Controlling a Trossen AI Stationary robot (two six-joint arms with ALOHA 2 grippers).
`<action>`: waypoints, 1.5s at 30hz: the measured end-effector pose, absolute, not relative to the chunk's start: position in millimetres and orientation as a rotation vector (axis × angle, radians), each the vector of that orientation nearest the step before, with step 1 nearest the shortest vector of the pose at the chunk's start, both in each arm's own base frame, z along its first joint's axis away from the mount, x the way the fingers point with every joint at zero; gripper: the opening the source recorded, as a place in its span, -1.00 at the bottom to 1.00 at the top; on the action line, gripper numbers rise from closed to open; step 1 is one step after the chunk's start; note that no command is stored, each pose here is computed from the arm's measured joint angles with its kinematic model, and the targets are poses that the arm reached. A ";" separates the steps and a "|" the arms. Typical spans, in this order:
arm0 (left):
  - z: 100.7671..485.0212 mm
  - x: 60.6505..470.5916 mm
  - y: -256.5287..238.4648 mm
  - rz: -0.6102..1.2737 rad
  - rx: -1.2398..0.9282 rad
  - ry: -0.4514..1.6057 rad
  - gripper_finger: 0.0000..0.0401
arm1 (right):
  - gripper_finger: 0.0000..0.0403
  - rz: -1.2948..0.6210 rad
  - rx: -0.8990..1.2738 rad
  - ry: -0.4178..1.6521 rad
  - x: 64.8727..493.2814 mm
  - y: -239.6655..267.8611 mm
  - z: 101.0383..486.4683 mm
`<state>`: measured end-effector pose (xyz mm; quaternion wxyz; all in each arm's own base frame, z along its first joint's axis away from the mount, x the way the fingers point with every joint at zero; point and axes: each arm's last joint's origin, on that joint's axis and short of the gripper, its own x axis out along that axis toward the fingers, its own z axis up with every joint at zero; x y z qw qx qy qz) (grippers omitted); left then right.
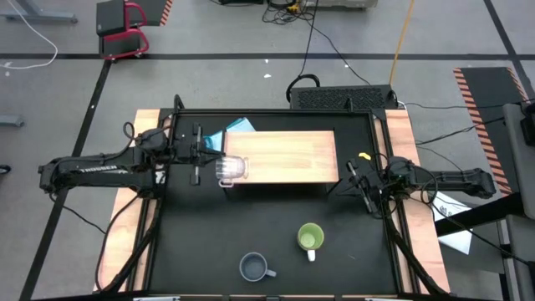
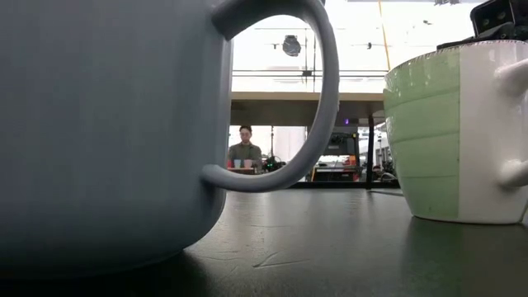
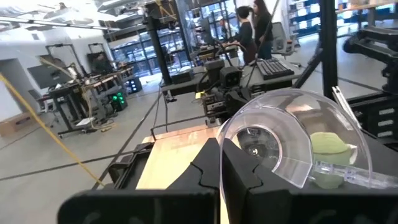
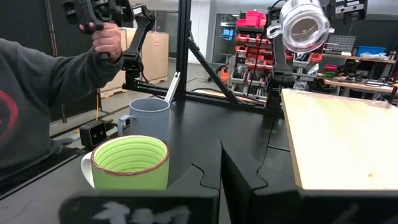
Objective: Stack small to large cups/mugs on shelf
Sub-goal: Put the transparent mug on the shelf
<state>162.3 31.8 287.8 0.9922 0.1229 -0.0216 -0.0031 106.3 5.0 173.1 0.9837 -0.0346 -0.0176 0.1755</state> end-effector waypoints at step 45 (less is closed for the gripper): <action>359.4 247.1 104.3 0.002 0.096 0.513 -1.00 | -1.00 0.354 -0.068 -0.001 106.4 5.0 169.7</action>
